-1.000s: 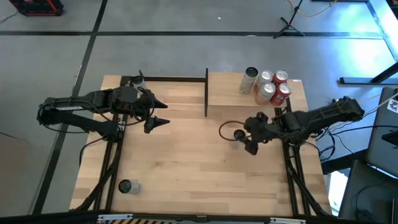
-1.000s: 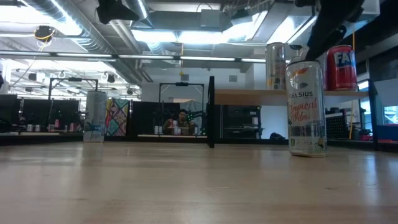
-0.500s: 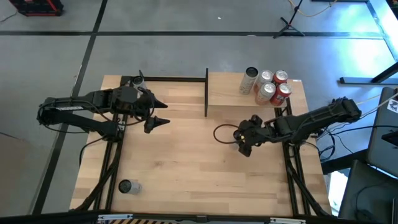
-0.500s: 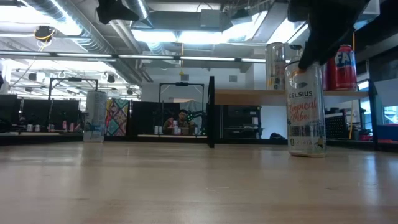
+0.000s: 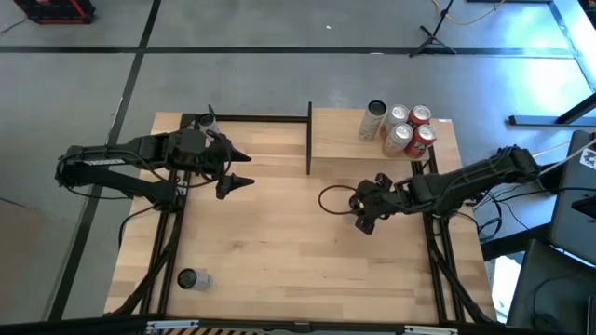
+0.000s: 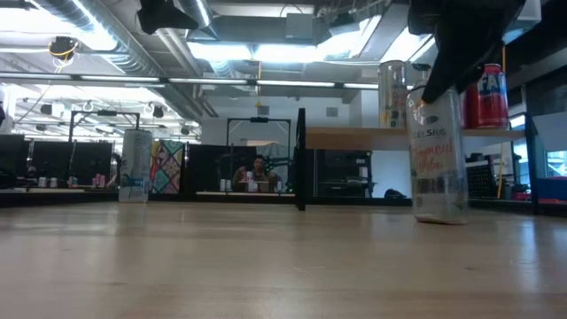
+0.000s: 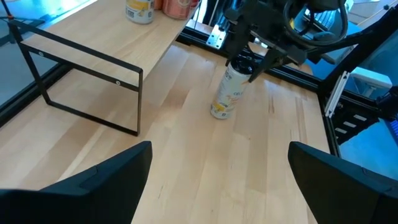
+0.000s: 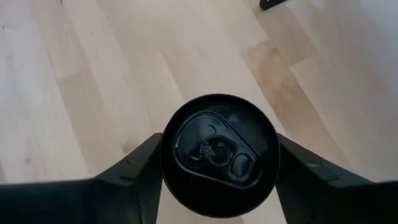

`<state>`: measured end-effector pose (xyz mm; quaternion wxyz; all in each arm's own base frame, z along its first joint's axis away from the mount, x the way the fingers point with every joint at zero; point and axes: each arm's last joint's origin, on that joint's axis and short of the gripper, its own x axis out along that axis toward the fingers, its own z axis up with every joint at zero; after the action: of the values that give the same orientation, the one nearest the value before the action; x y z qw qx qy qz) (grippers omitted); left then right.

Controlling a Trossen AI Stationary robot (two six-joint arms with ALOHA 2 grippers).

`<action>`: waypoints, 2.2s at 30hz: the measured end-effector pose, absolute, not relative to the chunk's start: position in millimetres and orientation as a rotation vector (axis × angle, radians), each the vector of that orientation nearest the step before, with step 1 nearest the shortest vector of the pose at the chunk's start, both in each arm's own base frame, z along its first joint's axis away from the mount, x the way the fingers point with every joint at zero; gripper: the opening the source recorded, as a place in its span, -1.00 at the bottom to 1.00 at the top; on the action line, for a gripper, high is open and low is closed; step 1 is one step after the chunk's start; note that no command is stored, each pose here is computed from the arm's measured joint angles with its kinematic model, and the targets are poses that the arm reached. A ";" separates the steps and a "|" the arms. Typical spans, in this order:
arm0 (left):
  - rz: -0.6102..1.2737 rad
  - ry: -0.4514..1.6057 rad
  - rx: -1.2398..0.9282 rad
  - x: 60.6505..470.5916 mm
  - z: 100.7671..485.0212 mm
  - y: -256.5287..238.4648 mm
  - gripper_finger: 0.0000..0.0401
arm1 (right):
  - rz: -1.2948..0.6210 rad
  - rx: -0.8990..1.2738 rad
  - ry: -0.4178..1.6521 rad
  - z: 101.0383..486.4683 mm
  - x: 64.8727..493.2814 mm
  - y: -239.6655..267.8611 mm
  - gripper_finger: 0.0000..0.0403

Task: Place canned beverage on shelf
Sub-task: Put the white yellow soda can on the shelf aligned with the other white yellow soda can

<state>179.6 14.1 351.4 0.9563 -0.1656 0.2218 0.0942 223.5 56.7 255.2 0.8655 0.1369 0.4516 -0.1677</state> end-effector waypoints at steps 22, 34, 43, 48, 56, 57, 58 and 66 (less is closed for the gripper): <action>0.185 0.409 -0.337 181.4 355.0 14.3 0.86 | -0.348 0.151 0.689 443.9 199.1 5.5 0.09; 0.185 0.409 -0.337 181.4 355.1 14.3 0.86 | -0.377 0.105 0.871 448.2 179.7 -43.7 0.09; 0.185 0.409 -0.337 181.4 355.1 14.3 0.86 | -0.316 0.054 0.916 441.6 189.7 -67.7 0.09; 0.184 0.408 -0.337 181.4 355.2 14.3 0.86 | -0.311 0.028 0.926 440.1 188.0 -82.3 0.09; 0.184 0.403 -0.338 181.6 355.5 14.3 0.86 | -0.292 0.056 0.921 439.9 179.3 -98.3 0.09; 0.184 0.403 -0.338 181.6 355.5 14.3 0.86 | -0.285 0.057 0.920 439.7 178.7 -99.2 0.09; 0.184 0.404 -0.338 181.6 355.5 14.3 0.86 | -0.280 0.057 0.916 439.9 178.4 -100.0 0.09; 0.185 0.404 -0.339 181.6 355.5 14.3 0.86 | -0.302 0.071 0.917 439.4 173.3 -108.4 0.09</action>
<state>181.6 14.3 355.5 0.9613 -0.1671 0.1992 0.0913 173.3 -108.4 439.4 0.8852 0.0343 0.4406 -0.1453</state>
